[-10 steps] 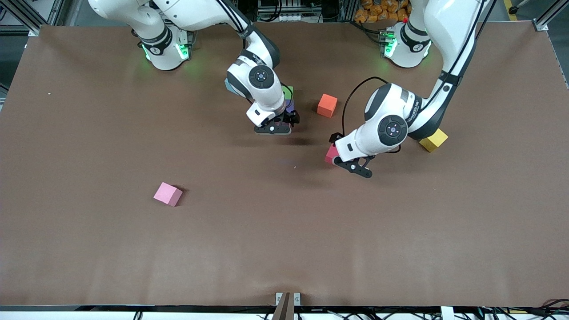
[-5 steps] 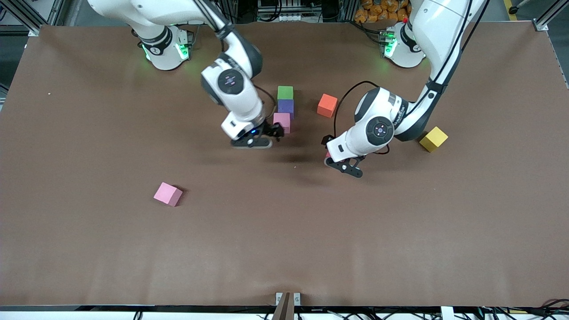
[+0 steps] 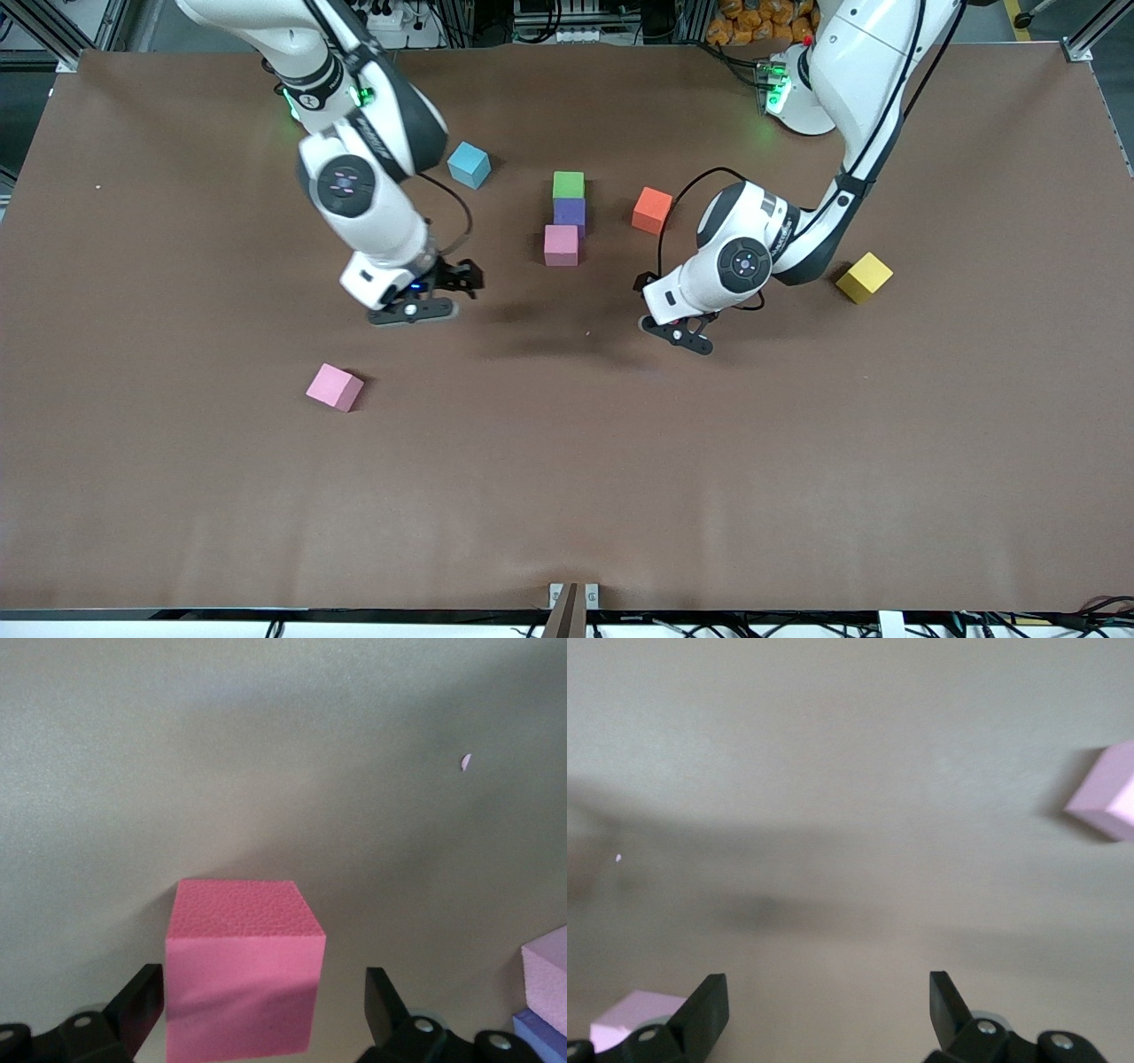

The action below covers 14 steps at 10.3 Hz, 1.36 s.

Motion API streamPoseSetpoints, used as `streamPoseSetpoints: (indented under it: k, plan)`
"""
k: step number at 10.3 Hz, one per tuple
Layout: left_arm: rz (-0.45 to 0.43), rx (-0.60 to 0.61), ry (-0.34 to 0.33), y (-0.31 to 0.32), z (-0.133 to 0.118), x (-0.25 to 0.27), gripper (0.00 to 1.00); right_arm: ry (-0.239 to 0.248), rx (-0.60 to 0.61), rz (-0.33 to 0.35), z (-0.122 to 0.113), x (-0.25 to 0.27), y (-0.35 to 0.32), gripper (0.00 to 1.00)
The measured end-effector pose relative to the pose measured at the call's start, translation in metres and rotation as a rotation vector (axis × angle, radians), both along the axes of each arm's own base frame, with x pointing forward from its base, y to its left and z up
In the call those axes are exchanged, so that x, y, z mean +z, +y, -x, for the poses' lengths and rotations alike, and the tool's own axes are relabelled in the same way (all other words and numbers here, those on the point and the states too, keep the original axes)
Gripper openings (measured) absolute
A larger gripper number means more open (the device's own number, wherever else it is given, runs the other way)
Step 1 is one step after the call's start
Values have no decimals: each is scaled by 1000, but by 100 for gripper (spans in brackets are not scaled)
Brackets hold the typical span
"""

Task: Arrange blocks into number 1
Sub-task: 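Withdraw the right gripper to rest while the left gripper lifts the red block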

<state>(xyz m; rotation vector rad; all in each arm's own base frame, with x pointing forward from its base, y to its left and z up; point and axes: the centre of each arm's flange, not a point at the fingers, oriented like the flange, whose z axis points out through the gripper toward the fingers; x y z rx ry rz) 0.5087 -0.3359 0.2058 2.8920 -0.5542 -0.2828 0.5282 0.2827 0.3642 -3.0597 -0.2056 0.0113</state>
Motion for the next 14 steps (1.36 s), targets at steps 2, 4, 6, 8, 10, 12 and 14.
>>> streamPoseSetpoints:
  k: [2, 4, 6, 8, 10, 12, 14]
  plan:
    - [-13, 16, 2, 1, 1, -3, 100, -26, 42, 8, -12, 27, -38, 100]
    - [-30, 27, -4, 1, 1, -3, 89, -30, 65, 31, -29, 50, -87, 100]
    - [-34, 34, -4, 0, 2, -3, 64, -59, 65, 35, -44, 82, -127, 100]
    - [-58, 50, -15, -5, 4, -2, 60, -68, 54, 40, -55, 116, -159, 100]
    - [-84, 112, -22, -12, 6, 1, 60, -61, 33, 43, -63, 160, -200, 100]
    - [-90, 211, -38, -24, 2, 10, 60, -41, 4, 44, -62, 197, -235, 100]
    - [-80, 316, -57, -33, -9, 27, 60, -60, -5, 42, -61, 230, -241, 100]
